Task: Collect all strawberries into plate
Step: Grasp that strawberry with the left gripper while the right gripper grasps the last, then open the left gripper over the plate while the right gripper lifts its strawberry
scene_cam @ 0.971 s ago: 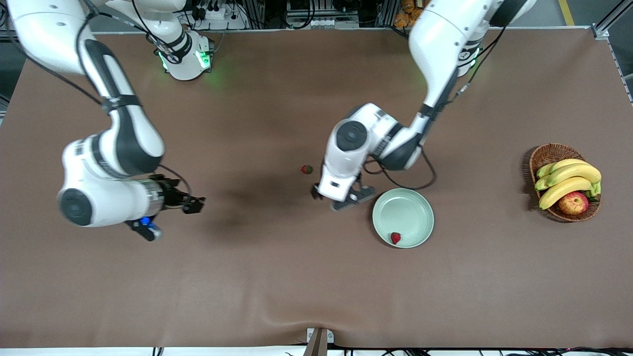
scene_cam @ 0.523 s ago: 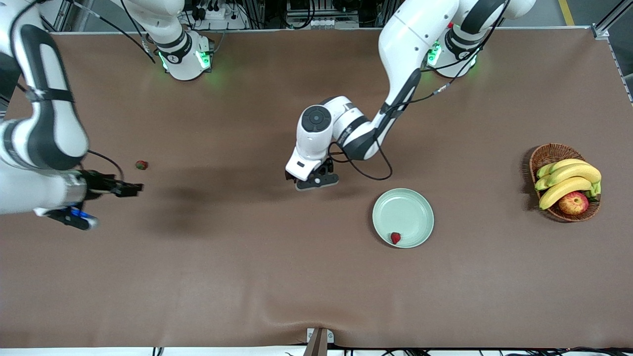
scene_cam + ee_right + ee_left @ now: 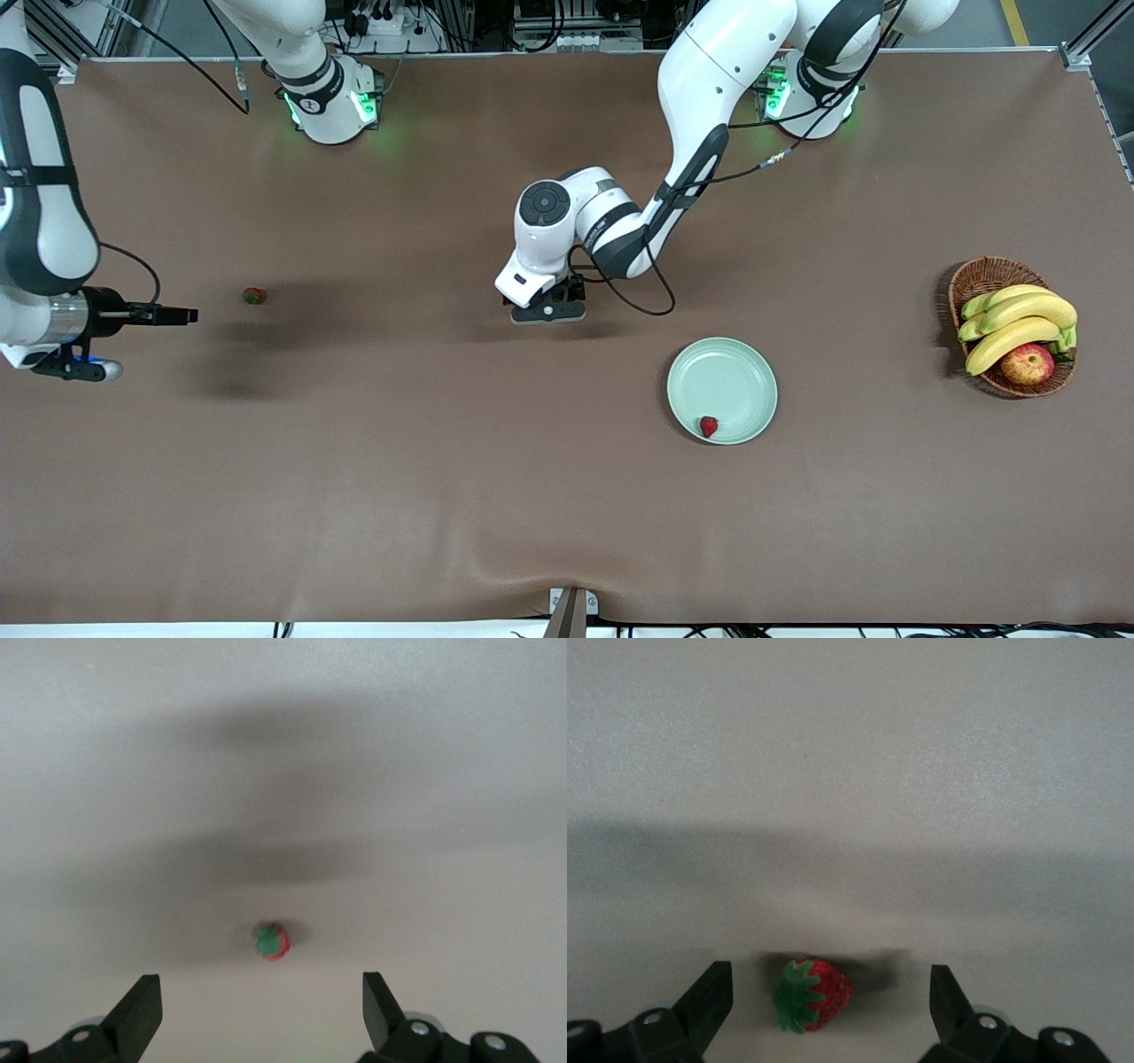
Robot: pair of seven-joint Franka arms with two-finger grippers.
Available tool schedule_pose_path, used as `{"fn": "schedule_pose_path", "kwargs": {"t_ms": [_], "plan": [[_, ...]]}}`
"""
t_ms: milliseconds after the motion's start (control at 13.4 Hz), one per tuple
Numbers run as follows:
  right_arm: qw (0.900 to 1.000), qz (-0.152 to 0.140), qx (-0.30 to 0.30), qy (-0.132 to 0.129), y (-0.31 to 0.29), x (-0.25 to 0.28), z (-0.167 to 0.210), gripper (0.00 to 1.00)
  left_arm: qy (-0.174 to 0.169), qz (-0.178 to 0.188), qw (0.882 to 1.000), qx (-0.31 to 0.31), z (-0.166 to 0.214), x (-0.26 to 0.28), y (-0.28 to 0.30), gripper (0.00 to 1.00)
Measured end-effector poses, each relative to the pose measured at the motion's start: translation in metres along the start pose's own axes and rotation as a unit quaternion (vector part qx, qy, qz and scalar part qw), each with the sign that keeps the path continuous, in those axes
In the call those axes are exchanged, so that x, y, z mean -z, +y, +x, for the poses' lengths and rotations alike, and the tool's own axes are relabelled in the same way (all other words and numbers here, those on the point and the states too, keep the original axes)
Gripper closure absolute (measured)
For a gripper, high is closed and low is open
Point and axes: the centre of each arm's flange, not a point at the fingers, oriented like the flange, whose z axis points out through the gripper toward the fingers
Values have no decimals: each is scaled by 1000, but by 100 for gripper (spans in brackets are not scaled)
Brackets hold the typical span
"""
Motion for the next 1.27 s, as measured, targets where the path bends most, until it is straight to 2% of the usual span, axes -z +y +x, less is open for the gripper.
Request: {"fn": "schedule_pose_path", "kwargs": {"t_ms": [149, 299, 373, 598, 672, 747, 822, 1046, 1120, 1270], "plan": [[1000, -5, 7, 20, -8, -43, -14, 0, 0, 0, 1000, -2, -1, -1, 0, 5], [999, -8, 11, 32, -14, -72, -27, 0, -1, 1, 1000, -3, -1, -1, 0, 20], [999, -8, 11, 33, -15, -81, -31, 0, -1, 1, 1000, -4, -1, -1, 0, 21], [999, -9, 24, 25, -16, -91, -38, 1, -3, 5, 1000, -5, -3, -4, 0, 53], [999, -9, 28, 21, -15, -95, -41, 6, -5, 8, 1000, -7, -6, -6, 0, 54], [999, -11, 32, 21, -13, -98, -43, 11, -6, 8, 1000, -8, -8, -6, 1, 63], [999, -16, 34, 22, -10, -100, -44, 12, -7, 10, 1000, -8, -8, -6, 1, 64], [999, -17, 34, 30, -2, -110, -50, 22, -7, 17, 1000, -4, -1, -2, -3, 64], [999, -17, 35, 33, -3, -116, -51, 22, -4, 18, 1000, 5, 10, 6, -7, 64], [999, -14, 36, 29, -4, -126, -53, 26, 8, 21, 999, 45, 59, 47, -31, 64]]}}
